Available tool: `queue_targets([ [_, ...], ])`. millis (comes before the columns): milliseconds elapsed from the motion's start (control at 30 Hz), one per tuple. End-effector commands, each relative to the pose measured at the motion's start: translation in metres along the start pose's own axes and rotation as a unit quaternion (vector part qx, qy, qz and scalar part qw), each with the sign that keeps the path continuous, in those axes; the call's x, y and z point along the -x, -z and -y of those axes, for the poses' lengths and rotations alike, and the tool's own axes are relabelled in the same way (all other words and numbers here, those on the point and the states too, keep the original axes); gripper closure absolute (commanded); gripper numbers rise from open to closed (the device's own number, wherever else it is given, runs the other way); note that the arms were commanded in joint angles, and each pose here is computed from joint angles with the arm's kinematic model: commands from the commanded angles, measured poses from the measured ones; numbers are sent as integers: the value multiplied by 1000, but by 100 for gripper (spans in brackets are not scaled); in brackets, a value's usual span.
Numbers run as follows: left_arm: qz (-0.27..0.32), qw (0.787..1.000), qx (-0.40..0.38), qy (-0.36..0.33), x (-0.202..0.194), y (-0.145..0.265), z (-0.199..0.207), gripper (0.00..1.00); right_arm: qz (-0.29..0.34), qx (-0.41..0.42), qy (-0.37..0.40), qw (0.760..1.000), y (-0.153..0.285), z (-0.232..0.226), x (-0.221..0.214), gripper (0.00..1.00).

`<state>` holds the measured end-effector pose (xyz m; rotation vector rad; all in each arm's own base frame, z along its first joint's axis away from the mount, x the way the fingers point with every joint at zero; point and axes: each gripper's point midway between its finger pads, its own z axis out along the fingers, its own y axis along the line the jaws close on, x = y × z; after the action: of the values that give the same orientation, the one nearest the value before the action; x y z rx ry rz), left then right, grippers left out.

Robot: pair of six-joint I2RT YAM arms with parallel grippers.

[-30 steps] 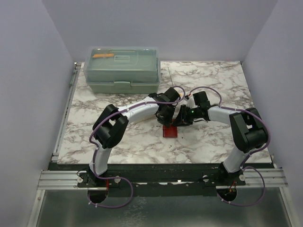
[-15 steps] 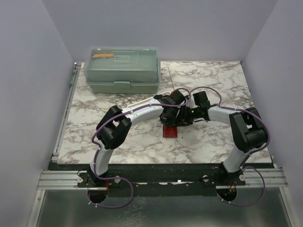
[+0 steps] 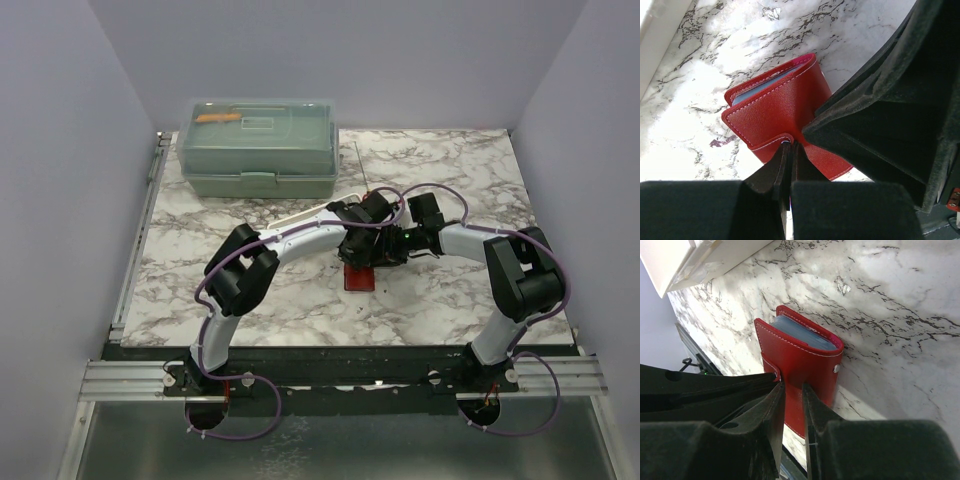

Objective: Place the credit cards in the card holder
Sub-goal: Close the card holder at the center of the board.

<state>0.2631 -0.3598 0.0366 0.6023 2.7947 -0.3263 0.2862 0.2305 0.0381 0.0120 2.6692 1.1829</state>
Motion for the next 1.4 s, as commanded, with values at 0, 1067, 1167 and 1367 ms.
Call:
queue_targets([
  [0,-138,990,4,-4,-93,-89,0,100,-7,-45,0,999,-16,24,-8,76],
  [1067,-206,967,152,-12,-150,-157,-11,100,105,-89,-21,990,74,59,32,60],
  [1167,-169,984,54,14,-118,-132,24,100,93,-59,-21,994,69,53,26,60],
  [1367,-106,987,-106,62,-56,-69,57,88,67,25,-33,997,56,34,17,60],
])
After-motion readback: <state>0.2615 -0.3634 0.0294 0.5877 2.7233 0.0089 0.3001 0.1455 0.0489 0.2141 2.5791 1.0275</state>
